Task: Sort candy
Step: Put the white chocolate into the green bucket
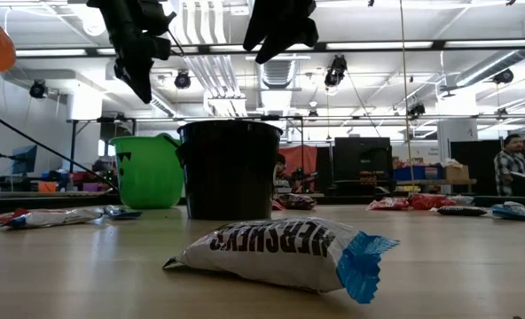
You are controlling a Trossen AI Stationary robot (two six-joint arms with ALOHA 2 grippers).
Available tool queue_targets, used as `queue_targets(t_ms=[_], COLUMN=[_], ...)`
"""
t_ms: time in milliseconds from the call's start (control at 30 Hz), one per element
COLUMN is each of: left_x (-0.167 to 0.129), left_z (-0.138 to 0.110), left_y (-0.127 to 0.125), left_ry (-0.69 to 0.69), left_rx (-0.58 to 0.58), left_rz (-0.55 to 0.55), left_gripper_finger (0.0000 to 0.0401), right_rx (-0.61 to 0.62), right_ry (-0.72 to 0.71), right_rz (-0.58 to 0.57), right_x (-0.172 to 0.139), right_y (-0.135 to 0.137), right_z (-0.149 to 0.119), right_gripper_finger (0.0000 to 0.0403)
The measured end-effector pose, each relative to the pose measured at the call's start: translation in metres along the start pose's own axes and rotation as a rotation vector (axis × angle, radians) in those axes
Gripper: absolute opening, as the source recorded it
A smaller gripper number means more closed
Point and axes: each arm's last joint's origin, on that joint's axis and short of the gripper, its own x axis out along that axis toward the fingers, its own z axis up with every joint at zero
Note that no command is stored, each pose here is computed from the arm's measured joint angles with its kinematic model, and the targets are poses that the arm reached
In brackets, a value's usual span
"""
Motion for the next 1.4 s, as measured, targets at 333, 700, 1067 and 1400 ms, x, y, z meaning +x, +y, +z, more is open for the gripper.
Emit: queue_targets(t_ms=[333, 700, 1067, 1400], left_x=[0.0, 0.0, -0.001, -0.005], left_z=[0.003, 0.01, 0.013, 0.012], left_y=[-0.012, -0.042, -0.074, -0.113], left_ry=[-0.043, -0.04, -0.037, -0.03], left_rx=[0.058, 0.19, 0.278, 0.368], left_rz=[-0.146, -0.206, -0.265, -0.335], left_gripper_finger=[0.0074, 0.0014, 0.0, 0.0], right_rx=[0.047, 0.057, 0.076, 0.11], right_ry=[0.002, 0.024, 0.055, 0.075], right_rz=[0.005, 0.009, 0.036, 0.067], right_x=[0.0, -0.001, -0.006, -0.013], right_y=[0.001, 0.004, 0.027, 0.051], right_z=[0.0, -0.003, -0.014, -0.025], right_gripper_finger=[0.0196, 0.0196, 0.0196, 0.0196])
